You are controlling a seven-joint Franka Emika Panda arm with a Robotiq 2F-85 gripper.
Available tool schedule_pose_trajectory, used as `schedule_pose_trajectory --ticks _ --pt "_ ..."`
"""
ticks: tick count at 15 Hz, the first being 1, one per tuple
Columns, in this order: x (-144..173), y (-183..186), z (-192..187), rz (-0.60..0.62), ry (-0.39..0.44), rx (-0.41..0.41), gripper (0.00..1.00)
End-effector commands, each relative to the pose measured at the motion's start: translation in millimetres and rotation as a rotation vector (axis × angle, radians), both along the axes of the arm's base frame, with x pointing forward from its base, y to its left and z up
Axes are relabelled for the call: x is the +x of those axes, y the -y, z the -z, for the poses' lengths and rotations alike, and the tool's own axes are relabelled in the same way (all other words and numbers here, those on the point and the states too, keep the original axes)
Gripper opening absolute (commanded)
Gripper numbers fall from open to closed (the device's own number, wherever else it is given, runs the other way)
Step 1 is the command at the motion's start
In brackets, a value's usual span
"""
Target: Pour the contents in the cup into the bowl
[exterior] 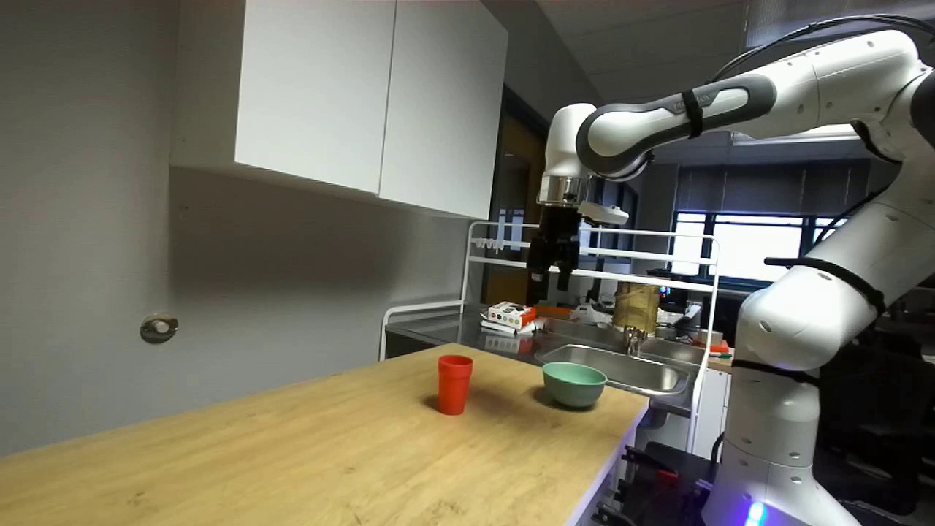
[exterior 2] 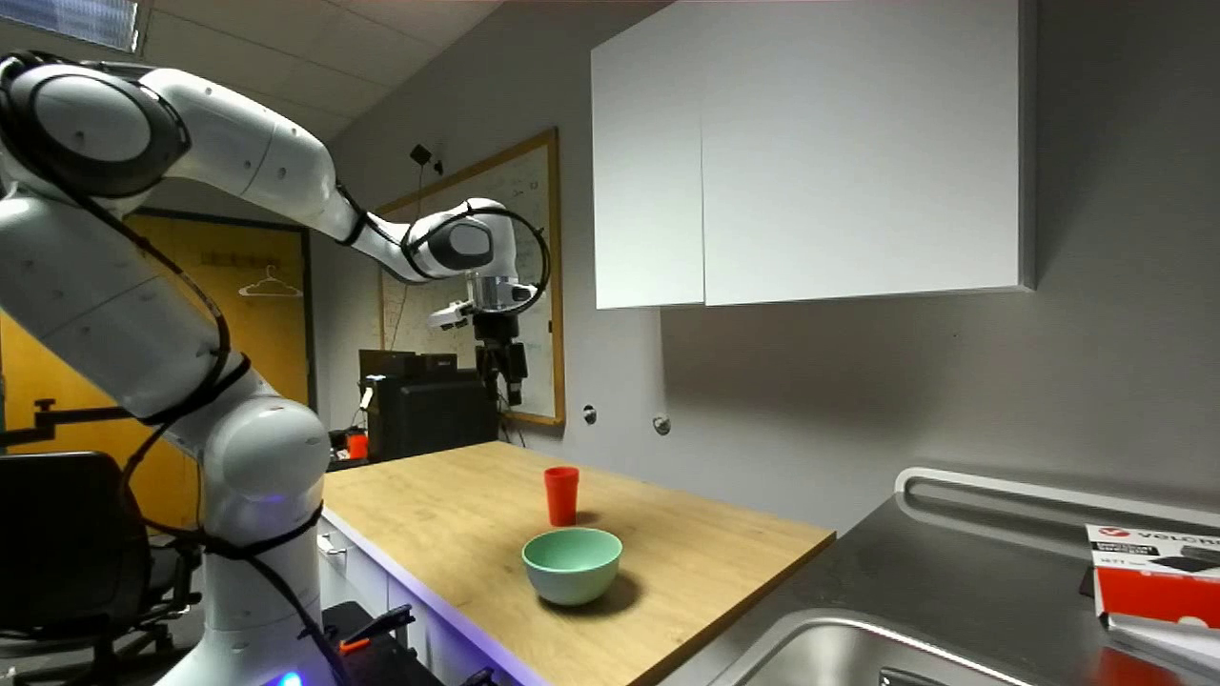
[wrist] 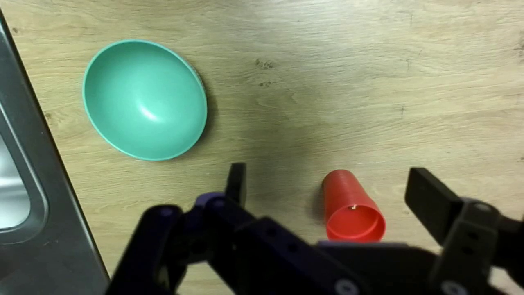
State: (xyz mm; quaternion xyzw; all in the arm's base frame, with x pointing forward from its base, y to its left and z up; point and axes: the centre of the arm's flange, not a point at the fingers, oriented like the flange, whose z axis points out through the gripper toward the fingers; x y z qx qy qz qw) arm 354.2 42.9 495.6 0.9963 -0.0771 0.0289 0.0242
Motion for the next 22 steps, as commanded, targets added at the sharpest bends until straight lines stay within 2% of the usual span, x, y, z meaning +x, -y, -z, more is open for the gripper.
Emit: schedule_pose_trajectory --ticks 1,4,8,15,22 --pt "0 0 0 0.0 0.0 0.0 1.0" --pt "4 -1 2 -0.013 -0.007 0.011 1.0" --pt "33 -12 16 -0.022 -0.019 0.011 1.0" --pt "113 -66 54 -0.089 -0.027 0.027 1.0" --pt "176 -104 98 -0.075 -0.066 0.067 1.0"
